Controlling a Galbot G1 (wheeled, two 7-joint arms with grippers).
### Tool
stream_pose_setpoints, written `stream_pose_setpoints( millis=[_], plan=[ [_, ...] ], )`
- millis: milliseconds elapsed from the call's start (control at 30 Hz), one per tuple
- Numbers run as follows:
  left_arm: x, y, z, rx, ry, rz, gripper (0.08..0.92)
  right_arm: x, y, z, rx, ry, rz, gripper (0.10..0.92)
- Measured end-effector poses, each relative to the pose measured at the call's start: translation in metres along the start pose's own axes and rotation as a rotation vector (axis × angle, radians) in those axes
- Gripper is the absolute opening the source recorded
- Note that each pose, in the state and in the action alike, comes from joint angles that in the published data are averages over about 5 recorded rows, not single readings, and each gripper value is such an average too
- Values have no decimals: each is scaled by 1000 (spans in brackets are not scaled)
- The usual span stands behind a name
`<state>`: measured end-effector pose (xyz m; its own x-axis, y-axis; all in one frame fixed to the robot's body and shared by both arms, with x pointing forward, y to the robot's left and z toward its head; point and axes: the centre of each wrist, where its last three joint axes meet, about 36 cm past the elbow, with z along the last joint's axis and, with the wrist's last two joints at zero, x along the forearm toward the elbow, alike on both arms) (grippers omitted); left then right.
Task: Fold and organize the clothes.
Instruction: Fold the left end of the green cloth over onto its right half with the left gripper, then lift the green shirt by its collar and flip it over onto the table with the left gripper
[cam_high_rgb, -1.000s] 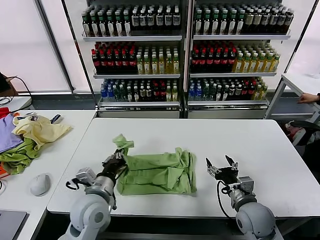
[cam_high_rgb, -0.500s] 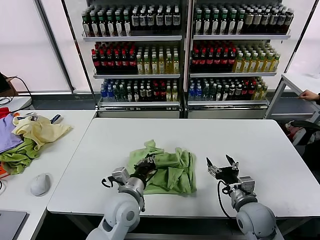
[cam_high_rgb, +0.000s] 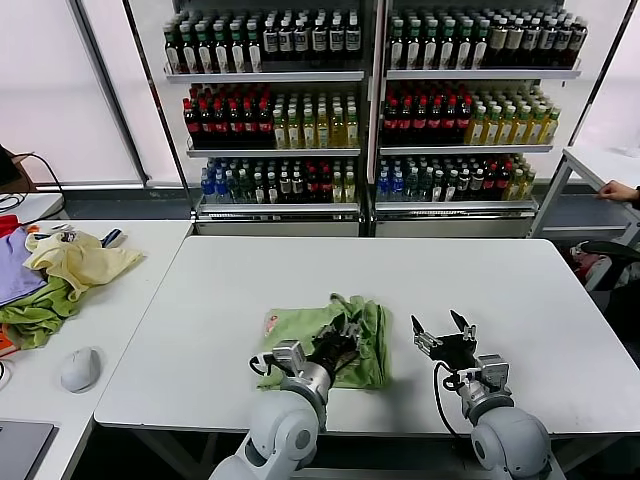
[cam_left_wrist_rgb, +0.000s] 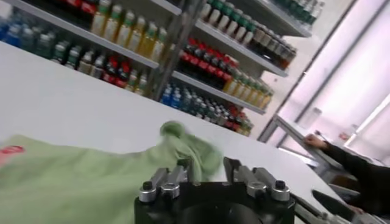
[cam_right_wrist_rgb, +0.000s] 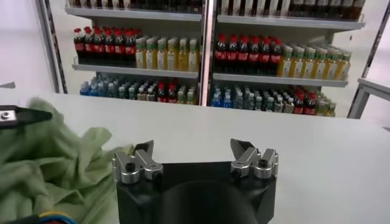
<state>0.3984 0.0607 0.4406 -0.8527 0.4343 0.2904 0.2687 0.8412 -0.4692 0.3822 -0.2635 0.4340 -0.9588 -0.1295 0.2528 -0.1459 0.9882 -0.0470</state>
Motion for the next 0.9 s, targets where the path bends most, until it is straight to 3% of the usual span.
stream_pose_setpoints(
  millis=[200, 333, 567, 900],
  plan=[
    [8, 5, 2, 10, -3, 23, 668, 1, 0, 0, 1, -5, -1, 823],
    [19, 20, -3, 11, -26, -5, 779, 2, 0, 1, -1, -9, -2, 823],
    [35, 66, -8, -40, -66, -155, 822, 2, 3, 0, -2, -15, -8, 823],
    [39, 111, 4, -184, -57, -350, 823, 1, 6, -1, 2, -18, -12, 823]
  ],
)
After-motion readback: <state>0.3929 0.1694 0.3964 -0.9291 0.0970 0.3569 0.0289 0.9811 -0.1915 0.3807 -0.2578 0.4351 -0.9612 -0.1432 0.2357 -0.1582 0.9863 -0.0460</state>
